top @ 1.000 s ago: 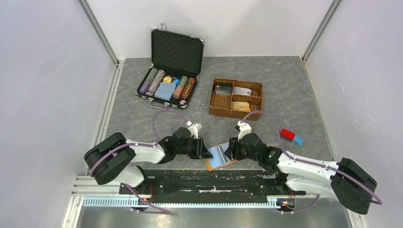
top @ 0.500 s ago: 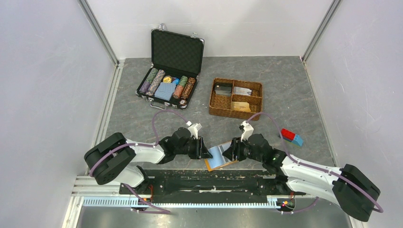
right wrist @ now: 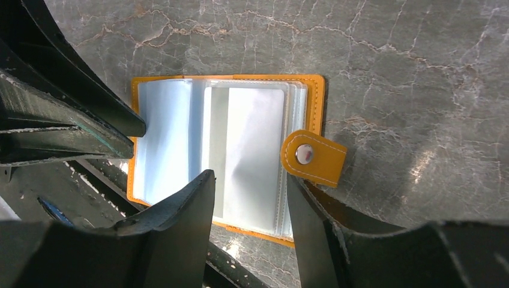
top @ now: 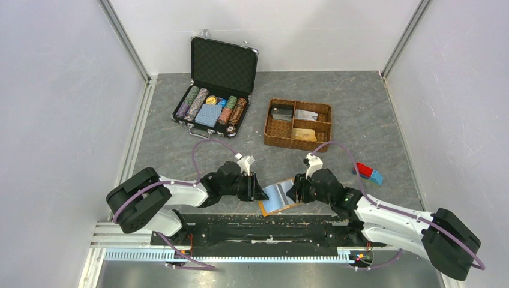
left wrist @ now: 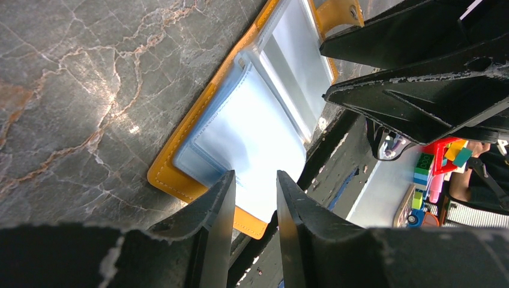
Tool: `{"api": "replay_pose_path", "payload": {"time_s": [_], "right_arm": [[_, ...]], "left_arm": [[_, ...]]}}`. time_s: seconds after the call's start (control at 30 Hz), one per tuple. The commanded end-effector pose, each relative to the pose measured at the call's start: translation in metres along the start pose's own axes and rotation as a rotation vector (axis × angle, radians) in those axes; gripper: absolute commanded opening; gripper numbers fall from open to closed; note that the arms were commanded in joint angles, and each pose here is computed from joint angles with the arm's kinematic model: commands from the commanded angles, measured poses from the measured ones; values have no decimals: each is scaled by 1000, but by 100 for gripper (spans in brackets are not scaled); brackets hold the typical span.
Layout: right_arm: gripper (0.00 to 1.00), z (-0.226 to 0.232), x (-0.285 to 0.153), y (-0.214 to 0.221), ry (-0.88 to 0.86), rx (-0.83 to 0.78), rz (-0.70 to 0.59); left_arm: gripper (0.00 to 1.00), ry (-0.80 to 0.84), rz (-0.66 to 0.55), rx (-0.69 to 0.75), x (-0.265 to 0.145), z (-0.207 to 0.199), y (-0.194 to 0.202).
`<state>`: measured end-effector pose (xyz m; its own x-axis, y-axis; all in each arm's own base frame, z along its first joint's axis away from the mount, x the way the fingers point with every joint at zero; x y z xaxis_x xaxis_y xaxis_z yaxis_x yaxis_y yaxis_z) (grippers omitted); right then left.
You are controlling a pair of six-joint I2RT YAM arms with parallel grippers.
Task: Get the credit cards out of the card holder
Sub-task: Remove the credit card from the card holder.
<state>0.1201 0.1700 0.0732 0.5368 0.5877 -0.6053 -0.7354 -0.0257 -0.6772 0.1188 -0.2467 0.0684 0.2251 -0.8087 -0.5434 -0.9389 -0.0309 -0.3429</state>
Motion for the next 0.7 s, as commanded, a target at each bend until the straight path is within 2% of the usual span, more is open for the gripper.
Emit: {"api": "replay_pose_path", "payload": {"time_s": [0.0,0.27,0.67], "right_arm": [[50,4,1,-10,5,-22,-13],[51,18,0,-11,-128,7,-31],[50,27,-5,-19,-198,-9,-75]], "left_arm": [[39,-8,-12,13,-1,2,1],[39,-12,-9,11,0,3,1],[39,-7,-8,16,0,2,1]]}}
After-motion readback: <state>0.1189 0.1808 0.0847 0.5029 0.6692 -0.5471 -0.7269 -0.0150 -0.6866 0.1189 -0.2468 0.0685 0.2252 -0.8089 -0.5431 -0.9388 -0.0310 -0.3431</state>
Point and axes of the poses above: each gripper's point midway between its finger pads, its own x axis out along the fingers, its own z axis along the line the jaws close on, y = z × x, the point moved 7 cm from there along -x, back along the fingers, and after that the axes turned 3 degrees about -x, right-handed, at the moved point
